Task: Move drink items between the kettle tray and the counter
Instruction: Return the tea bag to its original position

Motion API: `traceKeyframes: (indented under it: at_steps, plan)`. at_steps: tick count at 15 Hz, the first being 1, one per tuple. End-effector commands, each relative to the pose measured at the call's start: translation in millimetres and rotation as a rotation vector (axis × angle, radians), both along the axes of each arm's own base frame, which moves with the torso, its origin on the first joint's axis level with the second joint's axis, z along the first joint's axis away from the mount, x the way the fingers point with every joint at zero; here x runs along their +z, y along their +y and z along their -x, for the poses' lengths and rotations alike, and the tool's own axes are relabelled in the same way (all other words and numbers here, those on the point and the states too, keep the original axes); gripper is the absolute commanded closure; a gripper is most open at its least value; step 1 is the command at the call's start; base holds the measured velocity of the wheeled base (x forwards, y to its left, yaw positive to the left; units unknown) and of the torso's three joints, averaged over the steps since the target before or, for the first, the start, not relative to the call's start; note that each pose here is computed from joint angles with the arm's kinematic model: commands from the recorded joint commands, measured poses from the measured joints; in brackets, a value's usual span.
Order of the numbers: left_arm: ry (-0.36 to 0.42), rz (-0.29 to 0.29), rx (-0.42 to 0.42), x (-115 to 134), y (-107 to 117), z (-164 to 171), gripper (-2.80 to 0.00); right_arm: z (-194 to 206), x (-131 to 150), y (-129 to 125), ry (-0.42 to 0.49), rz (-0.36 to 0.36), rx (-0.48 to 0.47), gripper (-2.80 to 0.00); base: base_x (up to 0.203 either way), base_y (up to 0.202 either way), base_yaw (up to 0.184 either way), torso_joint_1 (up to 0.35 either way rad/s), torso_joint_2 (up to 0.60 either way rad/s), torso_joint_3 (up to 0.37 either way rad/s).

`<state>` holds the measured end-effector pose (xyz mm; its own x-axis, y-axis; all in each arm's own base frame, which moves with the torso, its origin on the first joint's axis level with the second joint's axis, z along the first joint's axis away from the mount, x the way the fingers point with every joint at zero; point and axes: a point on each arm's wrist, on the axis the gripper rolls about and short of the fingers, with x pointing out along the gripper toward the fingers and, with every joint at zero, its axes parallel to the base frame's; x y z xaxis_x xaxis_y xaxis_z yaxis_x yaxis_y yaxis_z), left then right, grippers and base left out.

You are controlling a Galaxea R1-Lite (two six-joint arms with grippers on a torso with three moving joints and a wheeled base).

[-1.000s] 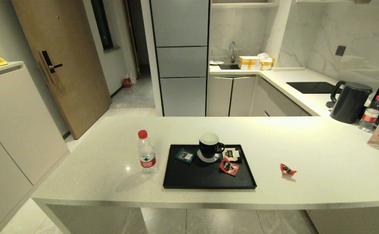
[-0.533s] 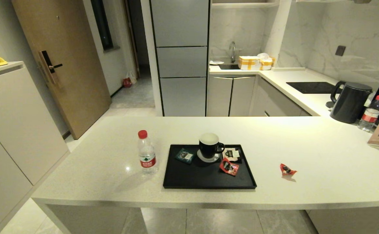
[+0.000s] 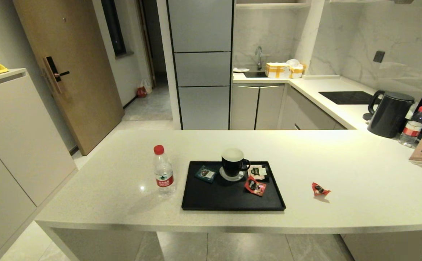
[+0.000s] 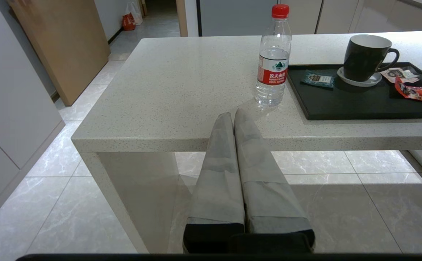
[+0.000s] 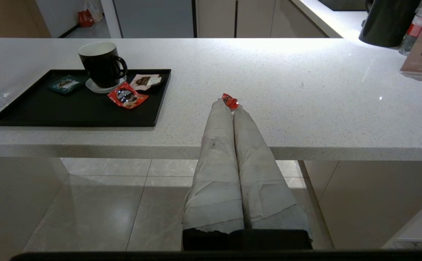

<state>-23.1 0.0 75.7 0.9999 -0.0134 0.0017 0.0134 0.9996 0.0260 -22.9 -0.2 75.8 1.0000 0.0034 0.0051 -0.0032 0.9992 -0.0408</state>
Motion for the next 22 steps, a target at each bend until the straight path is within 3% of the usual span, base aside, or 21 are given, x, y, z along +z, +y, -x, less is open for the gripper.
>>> traceKeyframes:
  at_steps: [1,22]
  plan:
    - [0.002,0.000,-0.001,0.0,0.0,-0.1,0.00,-0.1,0.0,0.0,0.002,0.001,0.001,0.00,0.000,0.000,0.000,0.000,0.00,0.000]
    - [0.002,0.000,-0.002,0.0,0.0,-0.1,0.00,0.0,0.2,0.0,0.001,0.015,0.002,0.00,0.000,0.000,0.000,0.000,0.00,0.000]
